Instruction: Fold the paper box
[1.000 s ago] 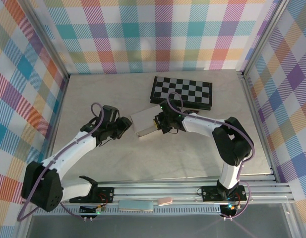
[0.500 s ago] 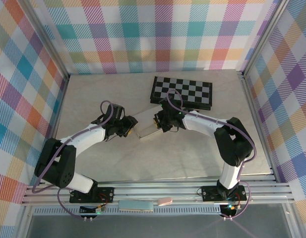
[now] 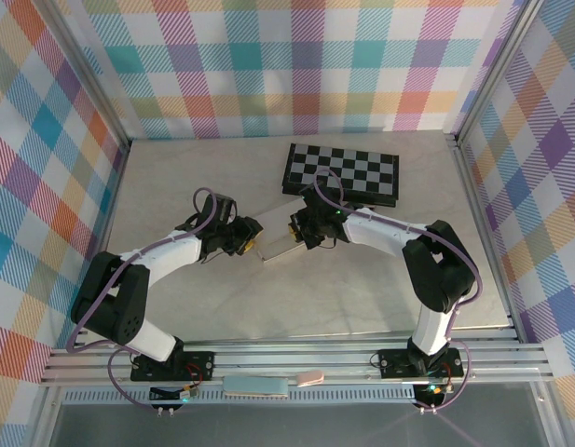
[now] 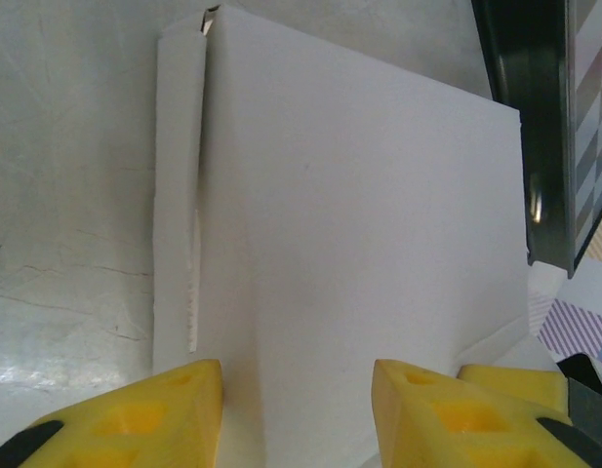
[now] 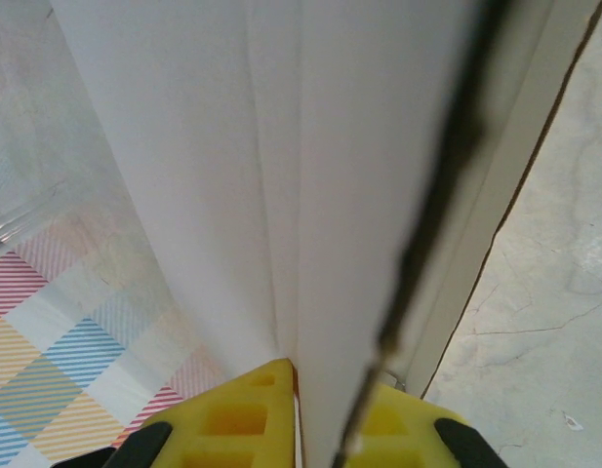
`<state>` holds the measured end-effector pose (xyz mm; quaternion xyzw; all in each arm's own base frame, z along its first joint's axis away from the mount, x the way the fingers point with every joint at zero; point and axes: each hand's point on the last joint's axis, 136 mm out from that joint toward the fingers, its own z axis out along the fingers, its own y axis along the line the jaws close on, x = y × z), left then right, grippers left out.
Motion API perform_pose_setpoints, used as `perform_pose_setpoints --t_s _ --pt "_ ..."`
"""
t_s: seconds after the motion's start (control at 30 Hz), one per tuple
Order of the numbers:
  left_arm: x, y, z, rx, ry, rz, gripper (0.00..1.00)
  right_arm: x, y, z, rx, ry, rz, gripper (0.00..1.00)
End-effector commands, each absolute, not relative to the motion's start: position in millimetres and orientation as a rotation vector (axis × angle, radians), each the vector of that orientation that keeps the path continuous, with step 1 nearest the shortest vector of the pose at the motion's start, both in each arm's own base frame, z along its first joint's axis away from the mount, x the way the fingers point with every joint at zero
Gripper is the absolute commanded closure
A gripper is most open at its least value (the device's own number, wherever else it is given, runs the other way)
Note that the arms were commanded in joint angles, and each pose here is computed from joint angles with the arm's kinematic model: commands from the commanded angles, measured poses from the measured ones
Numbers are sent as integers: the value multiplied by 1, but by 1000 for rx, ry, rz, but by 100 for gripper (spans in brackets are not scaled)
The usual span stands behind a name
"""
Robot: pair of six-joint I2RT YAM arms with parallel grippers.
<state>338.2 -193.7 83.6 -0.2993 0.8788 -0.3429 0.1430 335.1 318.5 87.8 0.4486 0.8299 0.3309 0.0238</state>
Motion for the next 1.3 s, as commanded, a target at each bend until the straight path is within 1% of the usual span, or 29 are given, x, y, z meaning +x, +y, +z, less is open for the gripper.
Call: perform_pose_setpoints --t_s 0.0,0.3,0.43,0.8,1.13,1.27 --pt "342 -201 91 -852 2526 -1035 57 330 317 95 1406 2589 1021 91" --pt "343 -209 89 -849 2532 -1061 59 330 321 96 1410 2589 1047 92" --pt "345 -212 91 -843 2523 -1068 61 330 322 97 1406 2591 1059 93" --pt "338 -208 76 -853 2548 -1043 74 324 318 89 1425 2608 1041 93" --pt "333 -208 65 -856 2566 -1034 80 322 320 87 1437 2610 1060 95" --pt "333 -207 64 -854 2562 -1031 84 319 319 82 1447 2621 1050 95"
